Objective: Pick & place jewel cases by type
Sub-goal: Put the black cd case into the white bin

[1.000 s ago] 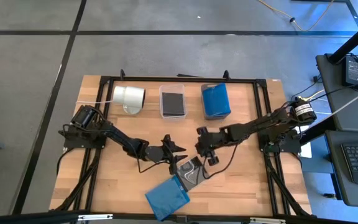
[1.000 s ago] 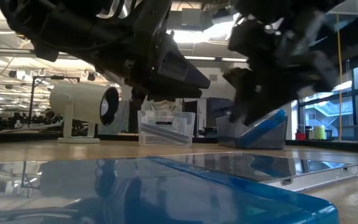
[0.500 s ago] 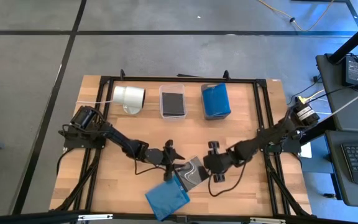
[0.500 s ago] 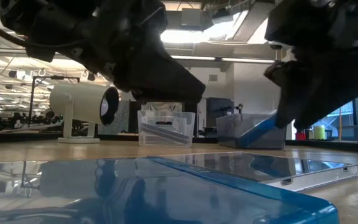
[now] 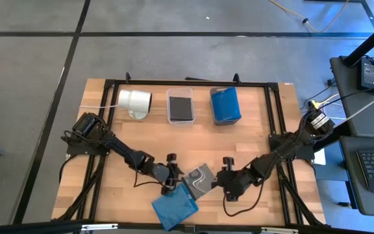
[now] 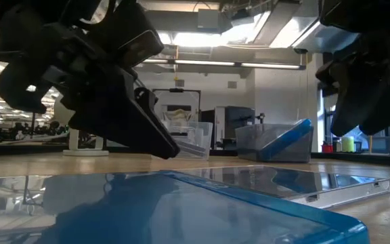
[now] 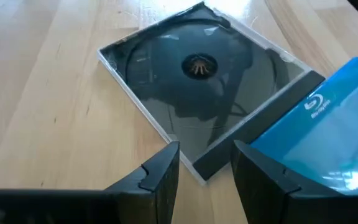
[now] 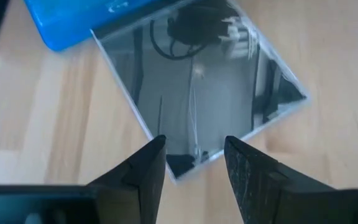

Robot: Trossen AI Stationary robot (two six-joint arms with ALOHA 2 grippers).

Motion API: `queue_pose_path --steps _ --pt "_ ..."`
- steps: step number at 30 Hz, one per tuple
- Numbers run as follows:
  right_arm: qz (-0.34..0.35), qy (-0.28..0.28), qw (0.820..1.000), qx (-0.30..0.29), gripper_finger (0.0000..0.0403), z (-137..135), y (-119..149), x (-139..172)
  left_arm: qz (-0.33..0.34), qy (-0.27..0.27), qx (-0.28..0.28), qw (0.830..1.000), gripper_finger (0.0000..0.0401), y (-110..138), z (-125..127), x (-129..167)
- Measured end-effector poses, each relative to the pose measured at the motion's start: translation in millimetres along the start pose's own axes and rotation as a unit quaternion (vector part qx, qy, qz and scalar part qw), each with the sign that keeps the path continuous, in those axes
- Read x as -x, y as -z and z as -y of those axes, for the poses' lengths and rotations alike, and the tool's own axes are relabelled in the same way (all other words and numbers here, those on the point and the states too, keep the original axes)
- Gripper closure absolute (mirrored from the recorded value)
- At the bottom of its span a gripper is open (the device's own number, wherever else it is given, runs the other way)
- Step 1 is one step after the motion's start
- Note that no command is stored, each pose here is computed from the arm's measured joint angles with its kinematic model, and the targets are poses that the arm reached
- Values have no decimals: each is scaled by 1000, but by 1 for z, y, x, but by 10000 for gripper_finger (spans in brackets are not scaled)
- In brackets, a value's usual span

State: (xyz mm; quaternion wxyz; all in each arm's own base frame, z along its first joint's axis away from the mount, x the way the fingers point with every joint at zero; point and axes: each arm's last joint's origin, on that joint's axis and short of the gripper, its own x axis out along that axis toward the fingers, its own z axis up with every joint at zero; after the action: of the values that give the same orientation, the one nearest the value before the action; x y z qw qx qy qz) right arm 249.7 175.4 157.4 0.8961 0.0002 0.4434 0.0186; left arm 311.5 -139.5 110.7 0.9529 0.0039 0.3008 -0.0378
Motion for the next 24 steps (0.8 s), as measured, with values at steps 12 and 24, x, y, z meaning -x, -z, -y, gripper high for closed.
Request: queue_pose_path --steps 12,24 --pt "3 6 1000 15 235 -11 11 -33 -27 -5 -10 1000 260 6 1 1" --pt "30 91 995 4 235 6 6 -42 -23 -57 -20 998 260 7 -4 1"
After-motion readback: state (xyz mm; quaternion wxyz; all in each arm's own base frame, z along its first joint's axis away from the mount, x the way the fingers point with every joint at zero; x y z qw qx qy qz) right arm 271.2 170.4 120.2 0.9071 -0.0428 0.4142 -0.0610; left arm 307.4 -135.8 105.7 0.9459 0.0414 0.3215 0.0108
